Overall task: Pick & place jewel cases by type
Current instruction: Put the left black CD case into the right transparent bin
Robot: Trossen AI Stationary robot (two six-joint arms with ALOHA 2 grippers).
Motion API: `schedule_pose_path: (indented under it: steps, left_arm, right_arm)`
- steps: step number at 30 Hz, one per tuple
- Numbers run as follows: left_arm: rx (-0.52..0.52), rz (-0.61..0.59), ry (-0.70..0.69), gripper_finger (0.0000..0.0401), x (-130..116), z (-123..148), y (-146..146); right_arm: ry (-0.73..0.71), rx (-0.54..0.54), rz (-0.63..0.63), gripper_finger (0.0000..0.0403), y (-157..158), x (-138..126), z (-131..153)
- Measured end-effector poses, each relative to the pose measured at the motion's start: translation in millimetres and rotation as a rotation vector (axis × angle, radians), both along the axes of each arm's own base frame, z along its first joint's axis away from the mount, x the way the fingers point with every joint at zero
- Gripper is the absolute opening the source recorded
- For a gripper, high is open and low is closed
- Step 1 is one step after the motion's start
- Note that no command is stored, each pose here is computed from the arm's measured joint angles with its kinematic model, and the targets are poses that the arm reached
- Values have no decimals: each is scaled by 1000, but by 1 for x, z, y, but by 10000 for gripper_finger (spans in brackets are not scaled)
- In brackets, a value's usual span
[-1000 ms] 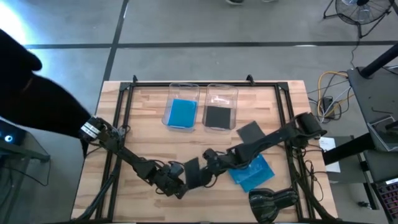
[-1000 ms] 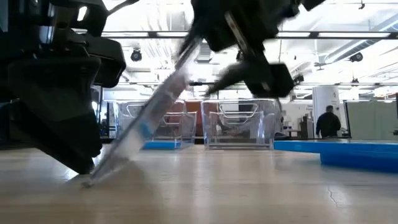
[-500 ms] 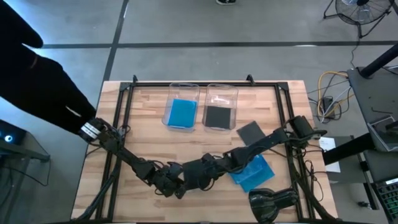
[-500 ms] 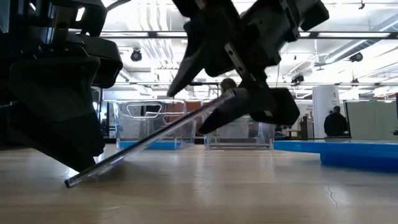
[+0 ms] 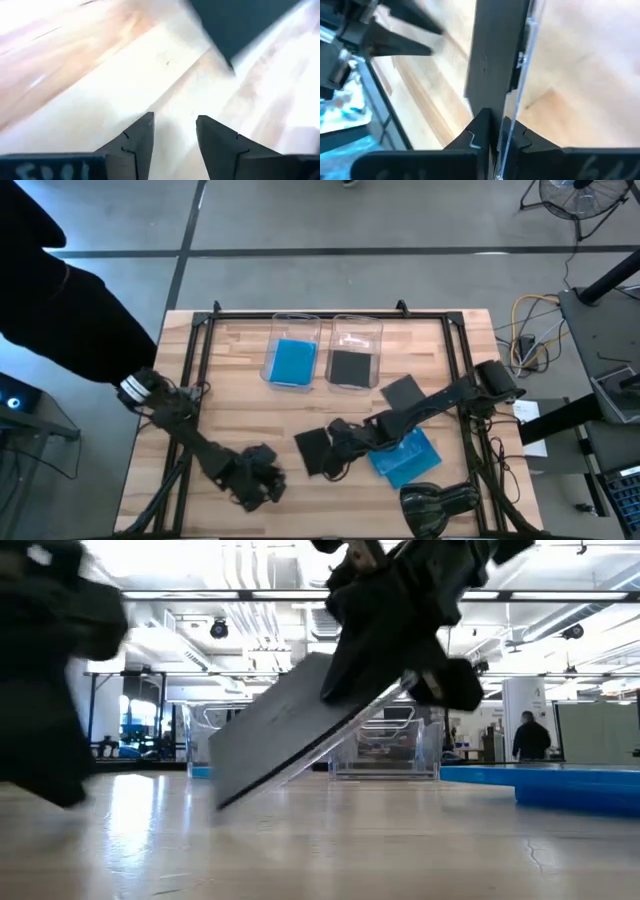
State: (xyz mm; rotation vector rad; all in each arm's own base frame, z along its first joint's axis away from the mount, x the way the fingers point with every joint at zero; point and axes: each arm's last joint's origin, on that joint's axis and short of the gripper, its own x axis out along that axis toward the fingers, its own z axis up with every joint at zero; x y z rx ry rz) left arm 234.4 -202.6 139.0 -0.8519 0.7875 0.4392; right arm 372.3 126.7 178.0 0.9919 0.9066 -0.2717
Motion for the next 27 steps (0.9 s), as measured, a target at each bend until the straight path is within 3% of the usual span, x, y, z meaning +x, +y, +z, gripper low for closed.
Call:
schedule_pose_path:
  steps: [5, 8, 12, 15, 18, 23, 27]
  left_arm:
    - [-10, 172, -52, 129, -31, 15, -7]
    - [-32, 252, -125, 129, -36, 18, -9]
    - [-52, 289, -182, 129, -31, 22, -9]
    - [-29, 313, -212, 129, -28, 23, -5]
    - [10, 325, -224, 129, -22, 24, 2]
    - [75, 332, -210, 129, -11, 26, 16]
    - [95, 323, -181, 129, -2, 27, 27]
  right_arm:
    - [-95, -109, -124, 9, -43, -20, 62]
    - [-120, -166, -254, 9, -94, -43, 98]
    - [-118, -151, -426, 9, -166, -80, 115]
    - [-117, -41, -476, 9, -206, -106, 109]
    - [-33, 90, -473, 9, -227, -115, 79]
    - [-10, 193, -485, 29, -238, -103, 37]
    - [-108, 234, -479, 70, -243, -90, 34]
